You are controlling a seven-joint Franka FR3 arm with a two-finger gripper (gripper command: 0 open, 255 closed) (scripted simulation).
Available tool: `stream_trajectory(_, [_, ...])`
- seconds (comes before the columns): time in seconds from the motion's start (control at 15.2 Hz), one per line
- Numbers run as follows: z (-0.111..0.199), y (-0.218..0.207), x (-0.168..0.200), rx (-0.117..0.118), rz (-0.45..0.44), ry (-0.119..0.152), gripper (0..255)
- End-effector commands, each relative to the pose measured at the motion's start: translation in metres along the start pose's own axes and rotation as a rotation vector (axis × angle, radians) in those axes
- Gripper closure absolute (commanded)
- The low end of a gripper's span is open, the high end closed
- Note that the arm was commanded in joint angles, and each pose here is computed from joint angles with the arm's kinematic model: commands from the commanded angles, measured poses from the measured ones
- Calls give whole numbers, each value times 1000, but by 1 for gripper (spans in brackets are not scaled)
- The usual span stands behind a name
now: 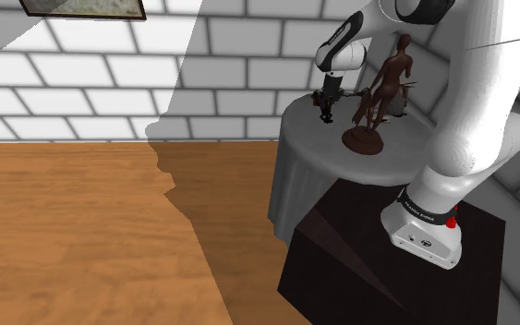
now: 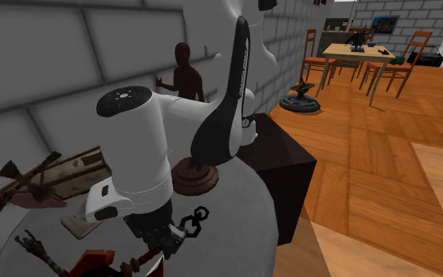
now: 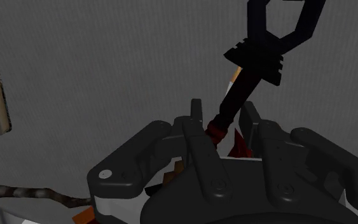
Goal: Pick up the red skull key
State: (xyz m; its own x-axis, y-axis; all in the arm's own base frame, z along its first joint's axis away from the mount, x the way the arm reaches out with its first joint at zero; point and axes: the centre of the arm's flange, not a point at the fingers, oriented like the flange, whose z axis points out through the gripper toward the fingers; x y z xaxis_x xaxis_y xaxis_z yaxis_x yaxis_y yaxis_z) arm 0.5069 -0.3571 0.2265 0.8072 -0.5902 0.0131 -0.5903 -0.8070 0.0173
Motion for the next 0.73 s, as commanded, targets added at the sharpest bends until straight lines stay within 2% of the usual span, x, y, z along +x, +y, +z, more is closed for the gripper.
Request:
stream_trajectory(0.0, [0,0,0,0,0,0,255])
stream_trajectory(0.33, [0,0,0,0,0,0,255])
stream_trajectory(0.66, [-27,1,0,0,0,0,255])
